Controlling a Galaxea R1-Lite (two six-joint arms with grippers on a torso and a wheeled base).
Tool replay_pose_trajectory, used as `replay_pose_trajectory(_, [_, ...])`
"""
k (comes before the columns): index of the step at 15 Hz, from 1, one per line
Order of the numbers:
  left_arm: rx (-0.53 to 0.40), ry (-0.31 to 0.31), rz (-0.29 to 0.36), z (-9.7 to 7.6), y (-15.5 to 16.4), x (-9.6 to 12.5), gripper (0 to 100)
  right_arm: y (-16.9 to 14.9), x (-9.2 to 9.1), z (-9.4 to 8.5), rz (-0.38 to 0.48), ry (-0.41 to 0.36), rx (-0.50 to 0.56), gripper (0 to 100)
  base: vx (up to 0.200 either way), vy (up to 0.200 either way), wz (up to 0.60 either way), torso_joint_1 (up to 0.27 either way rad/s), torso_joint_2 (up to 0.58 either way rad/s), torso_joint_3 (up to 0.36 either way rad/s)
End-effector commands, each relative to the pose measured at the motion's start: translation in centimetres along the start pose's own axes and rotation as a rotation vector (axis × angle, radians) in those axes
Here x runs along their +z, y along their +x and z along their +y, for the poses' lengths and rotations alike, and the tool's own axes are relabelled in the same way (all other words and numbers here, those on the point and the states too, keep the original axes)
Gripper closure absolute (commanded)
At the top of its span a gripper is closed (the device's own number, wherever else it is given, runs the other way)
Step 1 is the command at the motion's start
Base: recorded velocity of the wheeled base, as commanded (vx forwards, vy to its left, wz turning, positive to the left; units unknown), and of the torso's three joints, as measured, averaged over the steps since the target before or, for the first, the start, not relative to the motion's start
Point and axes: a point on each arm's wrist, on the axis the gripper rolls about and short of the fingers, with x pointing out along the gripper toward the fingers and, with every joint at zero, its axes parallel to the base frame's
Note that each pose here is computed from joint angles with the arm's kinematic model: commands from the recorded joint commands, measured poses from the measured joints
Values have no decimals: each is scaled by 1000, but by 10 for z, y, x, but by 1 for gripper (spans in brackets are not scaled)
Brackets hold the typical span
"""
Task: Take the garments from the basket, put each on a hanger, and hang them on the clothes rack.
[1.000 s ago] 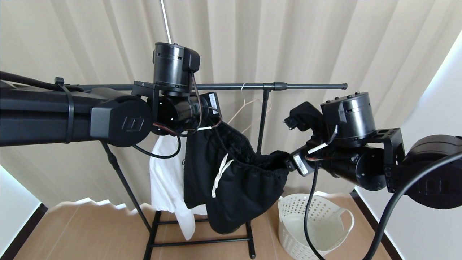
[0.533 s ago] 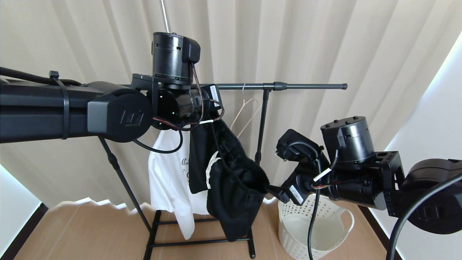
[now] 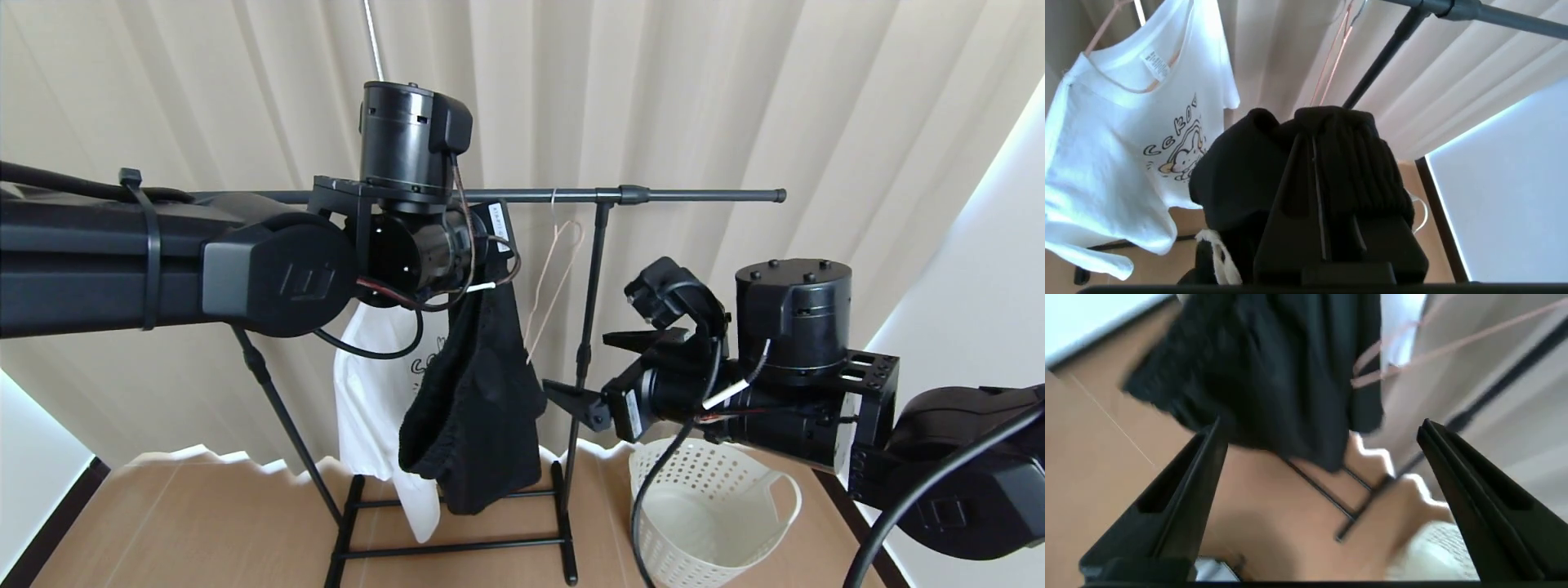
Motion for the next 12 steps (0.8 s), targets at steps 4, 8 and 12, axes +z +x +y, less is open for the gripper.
replay_pose_trajectory(4, [18,3,8,1,-1,-5,100,30,12,29,-80,59,-104,0,0,0,0,0,0,0])
replay_pose_trajectory(8, [22,0,8,-4,-3,-8,100,58,6,27,-80,88,-225,0,0,0,0,0,0,0])
replay_pose_trajectory(12, [5,2,6,-8,-9,-8,100,65,0,26,-65,95,-234,0,0,0,0,0,0,0])
